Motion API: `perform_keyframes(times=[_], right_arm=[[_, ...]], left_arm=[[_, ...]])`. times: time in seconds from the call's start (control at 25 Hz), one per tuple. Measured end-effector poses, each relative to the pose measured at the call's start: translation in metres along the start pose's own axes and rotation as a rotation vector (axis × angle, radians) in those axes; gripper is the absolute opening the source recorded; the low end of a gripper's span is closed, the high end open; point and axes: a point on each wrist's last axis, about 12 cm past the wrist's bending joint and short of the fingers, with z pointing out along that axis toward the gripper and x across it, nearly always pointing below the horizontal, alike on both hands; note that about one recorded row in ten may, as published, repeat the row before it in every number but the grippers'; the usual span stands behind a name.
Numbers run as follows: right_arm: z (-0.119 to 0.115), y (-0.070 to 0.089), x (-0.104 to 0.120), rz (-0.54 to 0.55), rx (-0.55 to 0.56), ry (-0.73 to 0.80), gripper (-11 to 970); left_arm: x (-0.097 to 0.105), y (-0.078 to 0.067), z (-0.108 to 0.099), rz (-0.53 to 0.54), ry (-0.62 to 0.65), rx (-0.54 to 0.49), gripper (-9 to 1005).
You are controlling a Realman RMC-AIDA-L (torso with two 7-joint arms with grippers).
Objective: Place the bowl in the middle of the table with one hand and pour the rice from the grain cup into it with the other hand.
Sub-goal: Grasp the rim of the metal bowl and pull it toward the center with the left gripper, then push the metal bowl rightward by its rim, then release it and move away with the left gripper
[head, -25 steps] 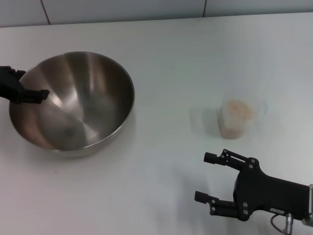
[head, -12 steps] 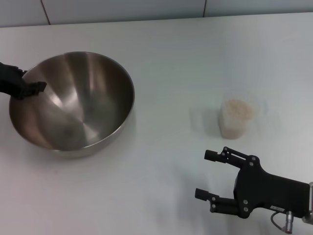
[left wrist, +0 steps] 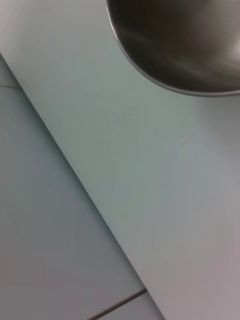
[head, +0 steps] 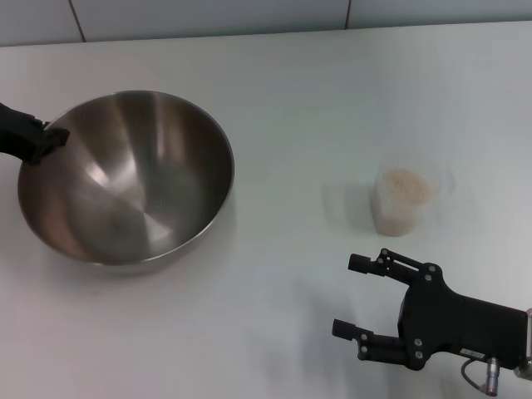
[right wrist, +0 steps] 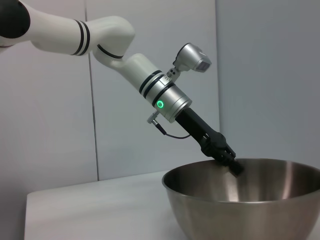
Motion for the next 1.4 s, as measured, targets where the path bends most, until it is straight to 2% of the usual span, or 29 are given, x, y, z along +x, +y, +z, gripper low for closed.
perform_keyframes(times=[0.04,0.2,0.28,0.52,0.72,0.88,1.04,1.08,1.4], right_arm=[[0.000,0.000,0.000,0.000,0.000,0.000,813],[0.000,0.000,0.000,0.000,0.002,0.000,814],[0.000,0.000,0.000,0.000,0.002,0.001,814],[0.001,-0.001,-0.001,-0.003,-0.001,0.000,813],[0.002,-0.003,-0.001,-0.007,-0.004,0.000,813],[0.003,-0.003,-0.002,-0.010,-0.005,0.000,814],[0.003,-0.004,-0.002,-0.010,-0.005,0.000,814],[0.003,-0.004,-0.002,-0.011,-0.005,0.000,814],[0.005,-0.005,-0.003,-0.012,-0.002,-0.006,813]], left_arm=[[-0.001,0.001,-0.001,-0.005,-0.003,-0.004,107],[-0.006,0.002,-0.004,-0.014,-0.026,0.005,88],[-0.018,-0.001,-0.010,-0.025,-0.067,0.069,79],[-0.034,-0.002,-0.021,-0.014,-0.091,0.095,54],[-0.050,-0.008,-0.020,0.003,-0.109,0.123,46],[-0.072,-0.018,-0.009,0.043,-0.126,0.165,46],[-0.075,-0.021,-0.007,0.052,-0.125,0.174,47],[-0.095,-0.034,0.011,0.098,-0.119,0.228,47],[-0.121,-0.054,0.041,0.163,-0.094,0.269,47]])
